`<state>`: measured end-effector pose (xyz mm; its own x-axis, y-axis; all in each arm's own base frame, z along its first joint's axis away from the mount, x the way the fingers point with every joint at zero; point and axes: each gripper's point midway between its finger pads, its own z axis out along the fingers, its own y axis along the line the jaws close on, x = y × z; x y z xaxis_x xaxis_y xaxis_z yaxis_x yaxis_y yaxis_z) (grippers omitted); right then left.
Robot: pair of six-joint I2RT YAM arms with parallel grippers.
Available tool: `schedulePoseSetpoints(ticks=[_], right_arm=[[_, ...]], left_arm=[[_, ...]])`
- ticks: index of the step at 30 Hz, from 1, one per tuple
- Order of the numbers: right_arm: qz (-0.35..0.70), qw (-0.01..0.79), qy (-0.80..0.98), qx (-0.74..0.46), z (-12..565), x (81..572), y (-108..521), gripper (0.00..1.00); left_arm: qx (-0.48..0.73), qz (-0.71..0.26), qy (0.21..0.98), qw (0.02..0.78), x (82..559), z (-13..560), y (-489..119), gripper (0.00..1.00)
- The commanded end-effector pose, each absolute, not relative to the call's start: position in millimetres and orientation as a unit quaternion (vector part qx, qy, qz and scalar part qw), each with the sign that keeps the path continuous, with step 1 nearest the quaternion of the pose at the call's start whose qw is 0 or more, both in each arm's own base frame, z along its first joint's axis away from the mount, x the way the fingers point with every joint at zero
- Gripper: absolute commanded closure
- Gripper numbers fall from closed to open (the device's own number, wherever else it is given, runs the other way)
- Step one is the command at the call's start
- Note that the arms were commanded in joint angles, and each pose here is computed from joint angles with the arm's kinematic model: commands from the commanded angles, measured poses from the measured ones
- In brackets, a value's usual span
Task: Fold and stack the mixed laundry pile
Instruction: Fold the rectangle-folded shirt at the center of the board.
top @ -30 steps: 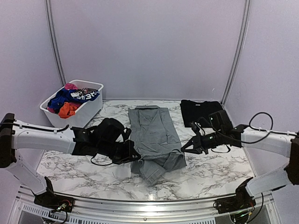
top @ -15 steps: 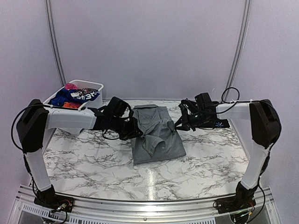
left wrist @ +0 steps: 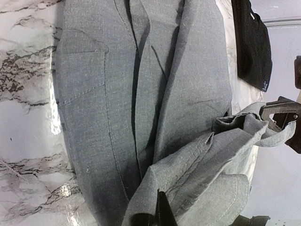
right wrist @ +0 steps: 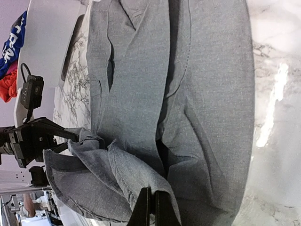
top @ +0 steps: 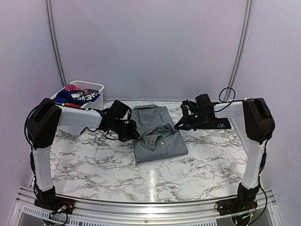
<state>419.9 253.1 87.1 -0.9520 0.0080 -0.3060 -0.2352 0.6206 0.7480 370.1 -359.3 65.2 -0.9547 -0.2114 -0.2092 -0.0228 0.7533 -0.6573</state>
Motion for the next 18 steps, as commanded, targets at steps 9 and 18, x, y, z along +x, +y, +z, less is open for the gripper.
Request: schedulePoseSetpoints(ticks=[9,18], right_arm=[[0.430,0.168,0.884,-0.072,86.0,451.3,254.1,0.94],[0.418,0.259,0.866,-0.090,176.7,483.9,214.4,0.40]], left_arm=[[-0.087,-0.329,0.927,0.159,396.1,63.5,-353.3,0.88],[-0.129,-0.359,0.885,0.268,428.5,129.4,-317.1,0.26]])
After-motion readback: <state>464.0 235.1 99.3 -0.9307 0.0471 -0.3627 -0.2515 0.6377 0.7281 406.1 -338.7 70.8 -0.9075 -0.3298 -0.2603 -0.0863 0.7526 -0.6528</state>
